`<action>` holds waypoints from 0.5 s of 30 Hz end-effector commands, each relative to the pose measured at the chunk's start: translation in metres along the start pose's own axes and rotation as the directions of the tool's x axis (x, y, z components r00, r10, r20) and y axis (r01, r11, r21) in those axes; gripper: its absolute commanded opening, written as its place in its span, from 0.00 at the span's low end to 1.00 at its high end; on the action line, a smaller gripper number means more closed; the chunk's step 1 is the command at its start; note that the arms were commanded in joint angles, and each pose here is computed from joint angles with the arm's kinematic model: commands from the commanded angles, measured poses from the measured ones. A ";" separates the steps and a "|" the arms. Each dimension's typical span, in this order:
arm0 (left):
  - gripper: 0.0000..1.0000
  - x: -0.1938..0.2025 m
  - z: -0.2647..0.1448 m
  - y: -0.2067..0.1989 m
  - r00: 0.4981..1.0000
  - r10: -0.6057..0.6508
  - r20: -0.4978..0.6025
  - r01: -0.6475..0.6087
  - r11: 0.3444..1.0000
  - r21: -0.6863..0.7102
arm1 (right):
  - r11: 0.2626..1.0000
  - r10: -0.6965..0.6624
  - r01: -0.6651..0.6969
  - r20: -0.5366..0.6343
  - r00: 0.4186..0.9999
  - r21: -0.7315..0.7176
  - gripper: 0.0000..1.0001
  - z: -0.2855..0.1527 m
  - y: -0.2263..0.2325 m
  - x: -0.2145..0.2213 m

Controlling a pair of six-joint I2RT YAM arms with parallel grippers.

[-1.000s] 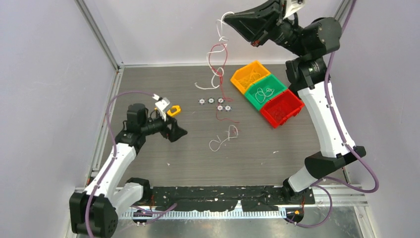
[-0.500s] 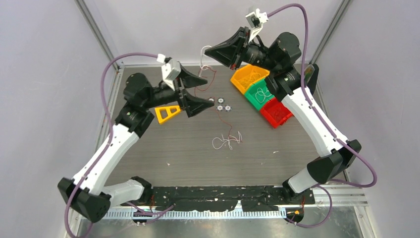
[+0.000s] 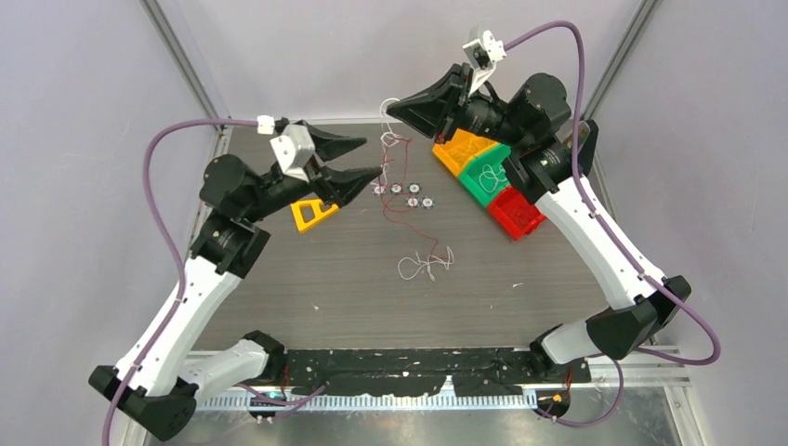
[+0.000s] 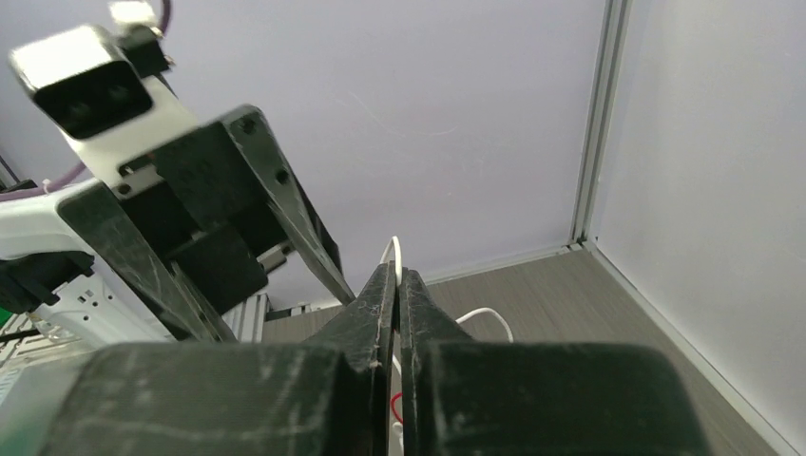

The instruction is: Untangle the cables

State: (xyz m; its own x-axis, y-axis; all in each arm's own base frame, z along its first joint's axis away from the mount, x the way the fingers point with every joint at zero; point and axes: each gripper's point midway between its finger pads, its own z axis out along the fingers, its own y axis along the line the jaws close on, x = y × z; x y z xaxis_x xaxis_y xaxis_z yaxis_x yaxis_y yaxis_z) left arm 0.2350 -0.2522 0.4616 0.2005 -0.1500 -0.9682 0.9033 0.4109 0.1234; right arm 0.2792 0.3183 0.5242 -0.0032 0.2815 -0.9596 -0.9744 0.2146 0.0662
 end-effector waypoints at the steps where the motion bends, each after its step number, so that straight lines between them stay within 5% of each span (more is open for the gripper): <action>1: 0.56 -0.010 0.004 0.027 0.987 0.158 -0.006 -0.158 0.982 -0.106 | 0.999 -0.037 0.037 0.031 0.999 0.001 0.05 -0.002 0.007 -0.011; 15: 0.32 0.033 0.014 0.011 0.995 0.073 -0.066 -0.075 0.997 -0.019 | 1.000 -0.030 0.030 0.026 0.999 0.001 0.06 -0.003 0.010 -0.007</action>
State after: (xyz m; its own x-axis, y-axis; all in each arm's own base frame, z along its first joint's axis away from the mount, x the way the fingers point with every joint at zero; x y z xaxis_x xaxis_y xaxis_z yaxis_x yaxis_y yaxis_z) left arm 0.2691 -0.2648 0.4245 0.1959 -0.0388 -0.9799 0.8803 0.4471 0.1583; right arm 0.2798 0.3235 0.5114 -0.0305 0.2627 -0.9644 -0.9735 0.2109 0.0883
